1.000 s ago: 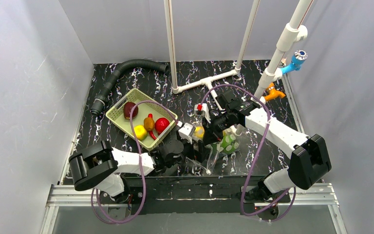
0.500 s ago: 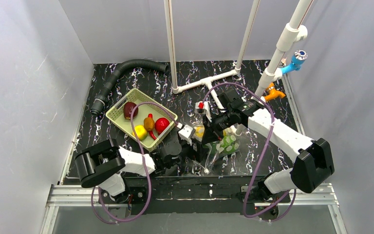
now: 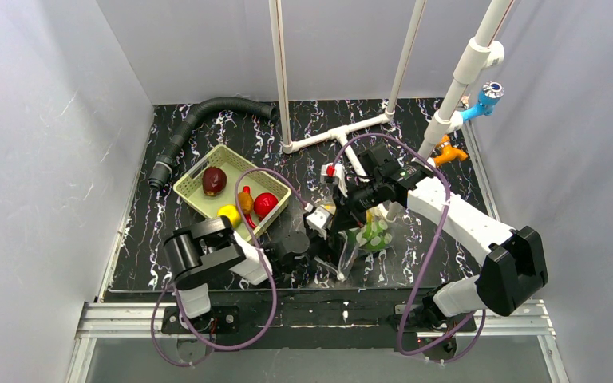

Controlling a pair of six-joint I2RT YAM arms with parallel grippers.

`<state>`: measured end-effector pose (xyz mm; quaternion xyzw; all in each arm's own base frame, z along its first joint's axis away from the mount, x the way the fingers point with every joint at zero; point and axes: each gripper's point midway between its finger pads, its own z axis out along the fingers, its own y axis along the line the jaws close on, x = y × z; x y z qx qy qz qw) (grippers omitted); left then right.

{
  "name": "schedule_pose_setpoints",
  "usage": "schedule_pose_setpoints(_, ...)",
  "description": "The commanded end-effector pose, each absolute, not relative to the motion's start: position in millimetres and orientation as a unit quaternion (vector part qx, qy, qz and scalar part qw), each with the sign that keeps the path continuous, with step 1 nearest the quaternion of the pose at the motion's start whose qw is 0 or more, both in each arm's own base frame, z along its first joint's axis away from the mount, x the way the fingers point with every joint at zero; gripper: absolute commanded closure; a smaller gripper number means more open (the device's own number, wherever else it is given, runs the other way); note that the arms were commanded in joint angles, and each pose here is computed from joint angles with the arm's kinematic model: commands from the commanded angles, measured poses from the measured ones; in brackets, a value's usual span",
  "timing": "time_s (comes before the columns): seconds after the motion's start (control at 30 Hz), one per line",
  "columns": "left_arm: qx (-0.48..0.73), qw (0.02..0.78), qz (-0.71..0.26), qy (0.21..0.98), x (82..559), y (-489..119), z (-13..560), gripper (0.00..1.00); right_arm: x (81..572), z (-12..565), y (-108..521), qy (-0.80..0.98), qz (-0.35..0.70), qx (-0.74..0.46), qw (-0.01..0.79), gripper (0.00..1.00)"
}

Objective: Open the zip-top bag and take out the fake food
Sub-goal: Pick up the fake vegetable from the zipper food storage bag.

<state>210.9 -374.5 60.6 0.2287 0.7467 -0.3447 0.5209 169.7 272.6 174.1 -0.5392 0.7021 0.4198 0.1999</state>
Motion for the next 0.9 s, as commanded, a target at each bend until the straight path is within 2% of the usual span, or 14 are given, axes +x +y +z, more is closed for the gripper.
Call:
schedule_pose_setpoints(0.0, 0.201, 0.566, -0.336, 0.726, 236, -379, 76, 0.23, 160, 190, 276, 0.683, 0.445, -0.543, 0.203, 0.99)
schedule_pose_setpoints(0.1, 0.204, 0.567, -0.340, 0.722, 238, -382, 74, 0.35, 161, 190, 275, 0.683, 0.442, -0.543, 0.205, 0.99)
schedule_pose_setpoints(0.23, 0.215, 0.566, -0.345, 0.717, 236, -383, 73, 0.68, 163, 190, 273, 0.684, 0.441, -0.542, 0.209, 0.99)
schedule_pose_setpoints(0.33, 0.226, 0.566, -0.343, 0.715, 233, -380, 73, 0.77, 165, 190, 271, 0.687, 0.439, -0.538, 0.214, 0.99)
schedule_pose_setpoints(0.53, 0.237, 0.565, -0.344, 0.711, 224, -368, 80, 0.76, 171, 190, 264, 0.692, 0.433, -0.530, 0.228, 0.99)
schedule_pose_setpoints(0.7, 0.247, 0.574, -0.355, 0.696, 218, -364, 91, 0.67, 180, 183, 259, 0.706, 0.405, -0.530, 0.238, 0.97)
schedule_pose_setpoints(0.87, 0.259, 0.571, -0.344, 0.699, 216, -360, 89, 0.61, 193, 175, 248, 0.722, 0.353, -0.539, 0.253, 0.55)
